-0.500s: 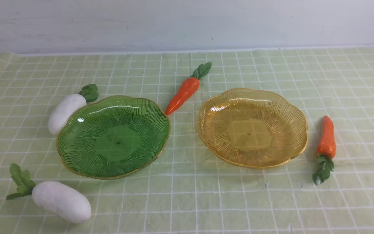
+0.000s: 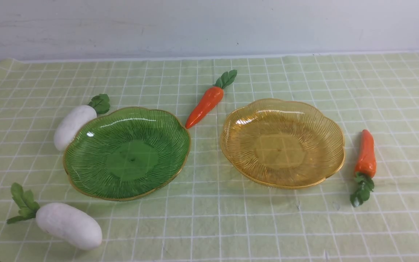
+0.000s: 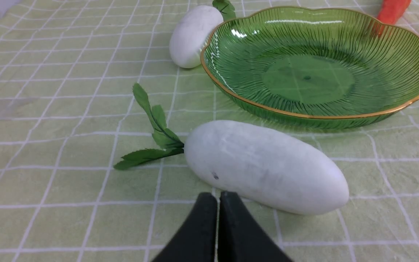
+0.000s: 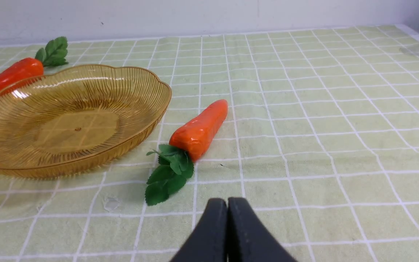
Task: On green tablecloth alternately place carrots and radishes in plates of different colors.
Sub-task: 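Pick up the white radish and place it in the left plate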
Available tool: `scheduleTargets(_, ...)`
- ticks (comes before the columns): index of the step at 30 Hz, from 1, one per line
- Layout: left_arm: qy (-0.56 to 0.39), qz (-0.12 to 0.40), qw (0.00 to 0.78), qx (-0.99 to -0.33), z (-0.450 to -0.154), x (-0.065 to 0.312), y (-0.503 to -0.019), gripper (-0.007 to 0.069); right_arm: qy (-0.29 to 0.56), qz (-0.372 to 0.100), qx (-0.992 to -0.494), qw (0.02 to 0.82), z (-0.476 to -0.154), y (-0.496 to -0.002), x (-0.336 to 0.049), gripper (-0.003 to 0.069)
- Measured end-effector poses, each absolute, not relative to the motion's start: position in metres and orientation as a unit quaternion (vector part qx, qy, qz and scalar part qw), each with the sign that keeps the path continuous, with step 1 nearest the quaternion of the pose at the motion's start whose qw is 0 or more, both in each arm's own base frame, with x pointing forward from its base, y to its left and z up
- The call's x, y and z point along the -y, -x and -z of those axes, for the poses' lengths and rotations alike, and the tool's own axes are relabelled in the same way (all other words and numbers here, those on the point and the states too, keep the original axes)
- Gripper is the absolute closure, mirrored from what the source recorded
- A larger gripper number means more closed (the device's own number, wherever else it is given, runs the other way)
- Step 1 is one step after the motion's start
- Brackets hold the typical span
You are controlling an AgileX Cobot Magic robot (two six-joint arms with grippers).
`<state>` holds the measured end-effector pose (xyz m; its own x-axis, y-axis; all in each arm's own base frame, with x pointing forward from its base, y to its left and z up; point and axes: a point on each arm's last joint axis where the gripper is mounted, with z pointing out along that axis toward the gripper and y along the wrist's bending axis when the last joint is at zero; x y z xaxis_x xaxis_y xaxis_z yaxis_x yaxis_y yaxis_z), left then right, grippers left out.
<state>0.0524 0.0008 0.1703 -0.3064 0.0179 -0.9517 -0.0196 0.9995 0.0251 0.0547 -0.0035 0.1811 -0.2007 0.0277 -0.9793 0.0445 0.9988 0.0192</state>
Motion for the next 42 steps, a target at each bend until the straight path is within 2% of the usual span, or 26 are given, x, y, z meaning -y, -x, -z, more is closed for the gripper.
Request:
scheduleTargets(6,0.002,-0.014,0.59,-0.807,-0.17,-0.001,-0.052,0.0633,-0.023,0.007,-0.775,0.632,-0.181,-0.055,0.003,0.0673)
scheduleTargets(8,0.018,0.005,0.597,-0.802,-0.172,0.0,-0.053,0.0633,-0.023,0.007,-0.775,0.632,-0.181,-0.055,0.003,0.0673)
scheduleTargets(10,0.055,0.049,0.61,-0.789,-0.175,0.003,-0.054,0.0633,-0.023,0.007,-0.775,0.632,-0.181,-0.055,0.003,0.0673)
scheduleTargets(13,0.154,0.163,0.627,-0.746,-0.183,0.006,-0.056,0.0633,-0.023,0.007,-0.775,0.632,-0.181,-0.055,0.003,0.0673)
scheduleTargets(15,0.204,0.219,0.63,-0.716,-0.188,0.007,-0.056,0.0633,-0.023,0.007,-0.775,0.632,-0.181,-0.055,0.003,0.0673)
scheduleTargets(19,0.264,0.27,0.655,-0.655,-0.198,0.002,-0.057,0.0633,-0.023,0.007,-0.775,0.632,-0.181,-0.055,0.003,0.0673)
scheduleTargets(22,0.3,0.288,0.677,-0.608,-0.205,-0.004,-0.056,0.0633,-0.022,0.009,-0.775,0.632,-0.181,-0.055,0.004,0.0673)
scheduleTargets(28,0.356,0.28,0.738,-0.5,-0.22,-0.021,-0.051,0.0633,-0.025,0.003,-0.771,0.636,-0.182,-0.055,0.003,0.0673)
scheduleTargets(31,0.366,0.269,0.762,-0.461,-0.227,-0.027,-0.048,0.0633,-0.062,-0.048,-0.744,0.663,-0.187,-0.056,0.001,0.0673)
scheduleTargets(32,0.362,0.27,0.774,-0.445,-0.237,-0.027,-0.045,0.0633,-0.096,-0.094,-0.712,0.689,-0.195,-0.057,0.0,0.0673)
scheduleTargets(33,0.359,0.269,0.776,-0.444,-0.238,-0.027,-0.045,0.0633,-0.105,-0.105,-0.704,0.695,-0.196,-0.057,0.0,0.0673)
scheduleTargets(36,0.284,0.247,0.829,-0.414,-0.289,-0.022,-0.03,0.0633,-0.194,-0.206,-0.636,0.718,-0.208,-0.056,0.001,0.0673)
scheduleTargets(38,0.215,0.208,0.852,-0.429,-0.321,-0.015,-0.023,0.0633,-0.228,-0.242,-0.614,0.716,-0.21,-0.056,0.002,0.0673)
scheduleTargets(42,0.137,0.163,0.828,-0.519,-0.353,-0.003,-0.03,0.0633,-0.234,-0.249,-0.609,0.715,-0.211,-0.056,0.003,0.0673)
